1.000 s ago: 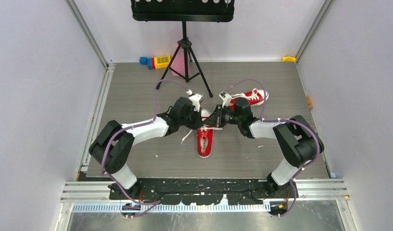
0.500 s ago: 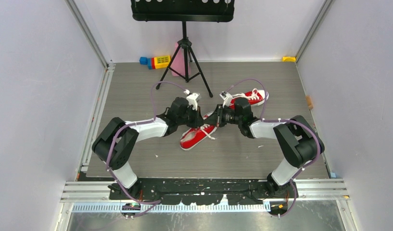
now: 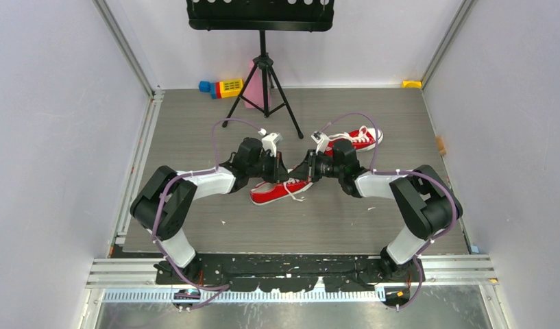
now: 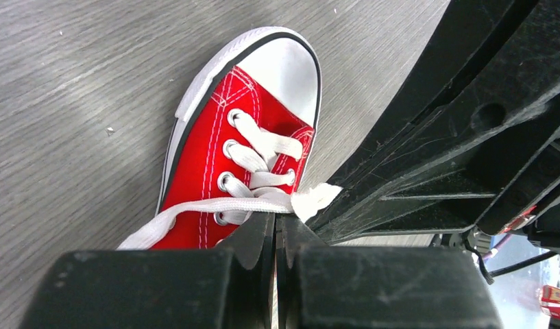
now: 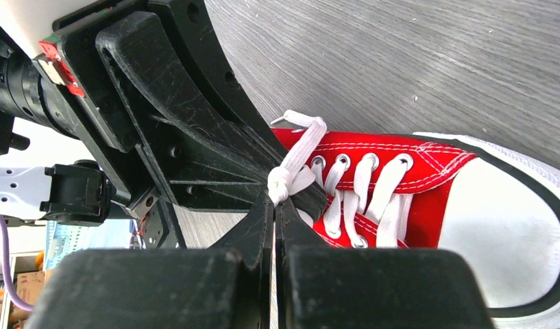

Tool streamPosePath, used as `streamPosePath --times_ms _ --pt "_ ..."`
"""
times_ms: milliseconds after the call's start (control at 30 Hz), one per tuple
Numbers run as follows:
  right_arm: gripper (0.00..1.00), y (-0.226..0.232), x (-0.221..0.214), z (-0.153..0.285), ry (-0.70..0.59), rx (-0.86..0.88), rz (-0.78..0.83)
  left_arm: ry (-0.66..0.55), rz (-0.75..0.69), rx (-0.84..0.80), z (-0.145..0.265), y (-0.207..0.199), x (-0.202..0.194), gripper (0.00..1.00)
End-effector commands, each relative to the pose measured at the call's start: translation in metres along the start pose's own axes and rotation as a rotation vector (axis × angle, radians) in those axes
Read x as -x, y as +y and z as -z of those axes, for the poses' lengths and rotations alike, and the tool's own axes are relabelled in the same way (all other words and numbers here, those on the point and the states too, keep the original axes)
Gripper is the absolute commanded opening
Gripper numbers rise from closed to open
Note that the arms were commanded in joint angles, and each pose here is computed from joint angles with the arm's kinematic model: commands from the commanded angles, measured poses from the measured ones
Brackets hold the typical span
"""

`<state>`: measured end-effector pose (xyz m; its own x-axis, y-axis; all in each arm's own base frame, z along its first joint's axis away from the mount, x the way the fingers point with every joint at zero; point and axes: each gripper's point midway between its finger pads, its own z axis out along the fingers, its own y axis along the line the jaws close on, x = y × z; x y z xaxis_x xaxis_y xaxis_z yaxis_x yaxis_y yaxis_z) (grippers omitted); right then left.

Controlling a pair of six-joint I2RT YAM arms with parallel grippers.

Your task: Tie the shoes

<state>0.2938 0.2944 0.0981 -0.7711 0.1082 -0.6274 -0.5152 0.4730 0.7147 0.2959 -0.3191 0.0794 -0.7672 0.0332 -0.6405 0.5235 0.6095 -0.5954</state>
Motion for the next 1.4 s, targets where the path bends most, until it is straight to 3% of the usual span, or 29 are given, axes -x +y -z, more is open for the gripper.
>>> streamPosePath --times_ms 0,500,767,900,1367 --pt "0.0 0.018 0.025 0.003 -0.068 0.021 0.045 0.02 0.042 -0.125 0.004 -0.03 0.004 0.0" --pt "0.14 0.01 0.03 0.004 -0.082 -0.05 0.004 0.031 0.082 -0.124 -0.012 -0.011 0.006 0.0" --pt "0.34 0.011 0.034 0.004 -0.089 -0.061 0.004 0.03 0.092 -0.126 -0.01 -0.005 0.008 0.0" --pt "0.39 0.013 0.036 0.005 -0.09 -0.056 0.007 0.028 0.098 -0.127 -0.009 -0.003 0.009 0.0" --pt "0.48 0.01 0.036 0.022 -0.123 -0.105 0.015 0.025 0.103 -0.134 -0.009 -0.002 0.011 0.0"
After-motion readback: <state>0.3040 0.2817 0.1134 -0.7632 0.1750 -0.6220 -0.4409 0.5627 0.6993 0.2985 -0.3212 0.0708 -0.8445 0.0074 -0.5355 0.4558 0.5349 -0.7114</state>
